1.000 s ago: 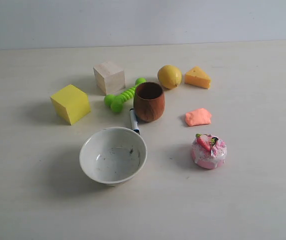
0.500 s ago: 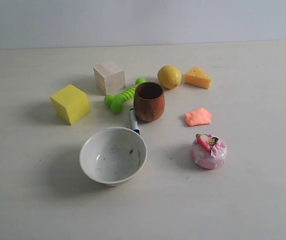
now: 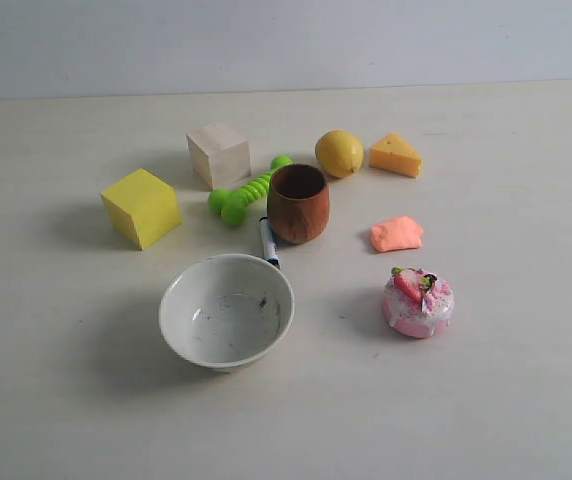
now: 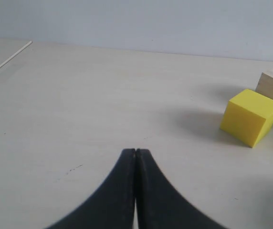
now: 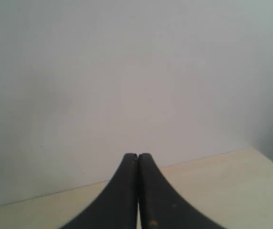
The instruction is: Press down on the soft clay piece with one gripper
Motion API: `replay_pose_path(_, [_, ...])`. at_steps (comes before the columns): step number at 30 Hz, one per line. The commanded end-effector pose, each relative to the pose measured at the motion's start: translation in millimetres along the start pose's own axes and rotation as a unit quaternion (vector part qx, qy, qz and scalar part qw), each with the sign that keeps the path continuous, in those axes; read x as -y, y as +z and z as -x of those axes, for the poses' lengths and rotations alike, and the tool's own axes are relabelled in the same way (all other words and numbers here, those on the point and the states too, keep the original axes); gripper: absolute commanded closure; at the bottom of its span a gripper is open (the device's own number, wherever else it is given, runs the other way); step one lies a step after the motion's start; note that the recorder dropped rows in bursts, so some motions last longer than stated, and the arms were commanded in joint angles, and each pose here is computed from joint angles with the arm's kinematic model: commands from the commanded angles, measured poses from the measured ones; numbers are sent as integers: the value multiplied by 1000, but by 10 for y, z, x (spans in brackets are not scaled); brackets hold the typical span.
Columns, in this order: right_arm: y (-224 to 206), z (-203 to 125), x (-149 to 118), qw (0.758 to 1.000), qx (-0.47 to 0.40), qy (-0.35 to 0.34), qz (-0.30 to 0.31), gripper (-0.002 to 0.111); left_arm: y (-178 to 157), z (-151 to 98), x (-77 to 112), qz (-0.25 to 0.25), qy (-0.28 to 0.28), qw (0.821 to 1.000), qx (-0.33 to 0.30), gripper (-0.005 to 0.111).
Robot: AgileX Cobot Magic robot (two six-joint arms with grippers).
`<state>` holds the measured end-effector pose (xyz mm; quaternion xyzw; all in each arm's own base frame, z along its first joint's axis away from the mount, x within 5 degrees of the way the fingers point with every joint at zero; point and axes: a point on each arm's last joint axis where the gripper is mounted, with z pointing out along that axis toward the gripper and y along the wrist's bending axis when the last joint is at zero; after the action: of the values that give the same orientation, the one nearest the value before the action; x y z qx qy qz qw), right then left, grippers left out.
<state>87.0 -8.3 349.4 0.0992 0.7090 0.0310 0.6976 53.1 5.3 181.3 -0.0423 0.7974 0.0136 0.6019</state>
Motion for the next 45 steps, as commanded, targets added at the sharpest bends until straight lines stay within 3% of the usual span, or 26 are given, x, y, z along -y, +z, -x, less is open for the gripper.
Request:
replay_pose_path(1, [127, 176, -77, 998, 8, 48, 26, 108, 0, -1, 0, 0, -2, 1000, 6, 107])
replay_pose_path(8, [361, 335, -258, 991, -88, -43, 90, 108, 0, -1, 0, 0, -2, 1000, 6, 107])
replay_pose_path(16, [973, 248, -665, 947, -234, -112, 190, 108, 0, -1, 0, 0, -2, 1000, 6, 107])
replay_pose_path(27, [1698, -397, -1245, 864, -413, -245, 151, 108, 0, -1, 0, 0, -2, 1000, 6, 107])
replay_pose_path(31, [1973, -551, -1370, 834, -468, -259, 135, 108, 0, -1, 0, 0, -2, 1000, 6, 107])
replay_pose_path(35, [2138, -631, -1447, 831, -473, -261, 135, 108, 0, -1, 0, 0, -2, 1000, 6, 107])
replay_pose_path(45, [2198, -604, -1509, 861, -444, -209, 131, 108, 0, -1, 0, 0, -2, 1000, 6, 107])
